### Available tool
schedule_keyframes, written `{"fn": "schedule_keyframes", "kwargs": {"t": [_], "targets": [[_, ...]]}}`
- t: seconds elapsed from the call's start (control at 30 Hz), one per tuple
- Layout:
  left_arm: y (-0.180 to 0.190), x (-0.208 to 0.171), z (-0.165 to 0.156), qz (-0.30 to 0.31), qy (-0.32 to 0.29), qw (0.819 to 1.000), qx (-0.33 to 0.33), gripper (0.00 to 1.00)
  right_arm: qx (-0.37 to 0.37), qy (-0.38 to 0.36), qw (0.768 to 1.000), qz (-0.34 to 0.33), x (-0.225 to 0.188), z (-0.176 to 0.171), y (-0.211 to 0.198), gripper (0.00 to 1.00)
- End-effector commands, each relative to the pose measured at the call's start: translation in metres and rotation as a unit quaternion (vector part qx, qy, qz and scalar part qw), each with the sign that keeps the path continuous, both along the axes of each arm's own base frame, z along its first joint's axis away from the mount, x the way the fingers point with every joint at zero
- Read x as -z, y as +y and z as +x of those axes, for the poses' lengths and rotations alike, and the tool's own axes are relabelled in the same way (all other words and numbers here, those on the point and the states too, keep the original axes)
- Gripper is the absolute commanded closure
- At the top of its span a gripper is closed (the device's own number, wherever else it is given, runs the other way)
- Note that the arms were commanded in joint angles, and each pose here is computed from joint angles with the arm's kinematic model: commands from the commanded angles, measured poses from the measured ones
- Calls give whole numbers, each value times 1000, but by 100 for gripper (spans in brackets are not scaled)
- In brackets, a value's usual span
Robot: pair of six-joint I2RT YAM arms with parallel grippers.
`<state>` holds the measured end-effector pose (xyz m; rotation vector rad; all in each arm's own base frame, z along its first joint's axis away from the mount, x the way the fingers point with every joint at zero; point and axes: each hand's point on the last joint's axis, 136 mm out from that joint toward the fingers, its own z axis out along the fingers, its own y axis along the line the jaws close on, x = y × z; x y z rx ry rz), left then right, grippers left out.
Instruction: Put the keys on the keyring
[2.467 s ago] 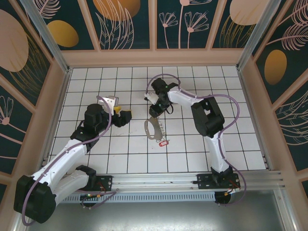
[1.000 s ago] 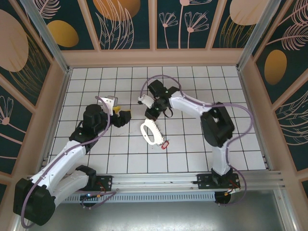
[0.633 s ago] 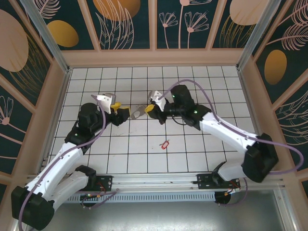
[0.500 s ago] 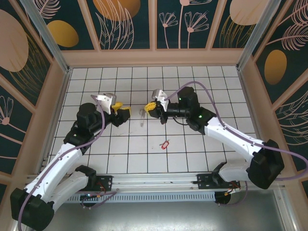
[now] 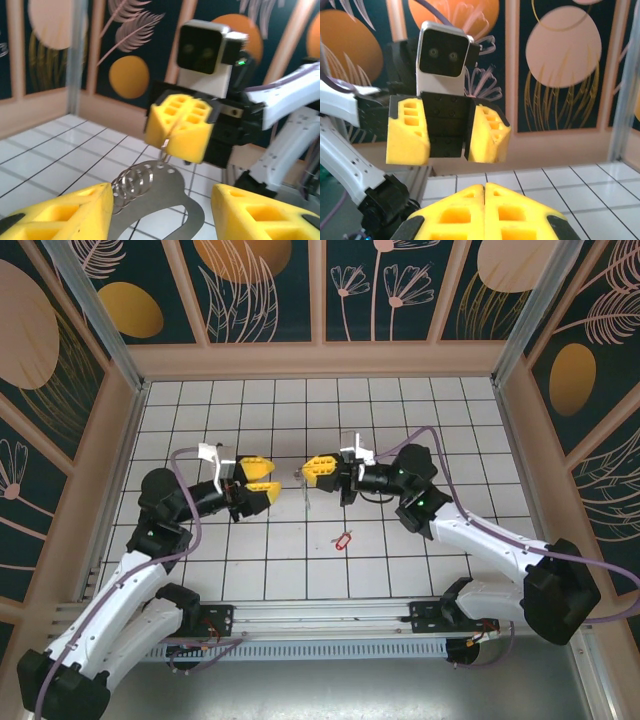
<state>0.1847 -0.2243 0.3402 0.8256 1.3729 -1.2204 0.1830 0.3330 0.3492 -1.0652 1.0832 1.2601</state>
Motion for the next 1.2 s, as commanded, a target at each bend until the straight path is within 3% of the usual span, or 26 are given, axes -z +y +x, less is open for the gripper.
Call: {"fn": "schedule_keyframes", "kwargs": {"t": [0.0,0.37,0.87,0.97,1.17], "targets": [[-6,-20,-26,-13,-47,997,66,45,-44,-40,996,65,-34,-24,-12,100],[-33,-31,-32,12,-92,990,105,51,-84,-42,993,72,-32,-39,-8,100],[-48,-22,-23,32,-89,989,110,82,-101,-28,992,74,-23,-44,-4,100],[-49,-21,-23,35,-87,989,111,99,-103,-22,992,71,-19,-45,-4,100],[-47,-15,-18,45,-85,991,94,100,-93,-17,993,66,-14,-46,-8,100]]}}
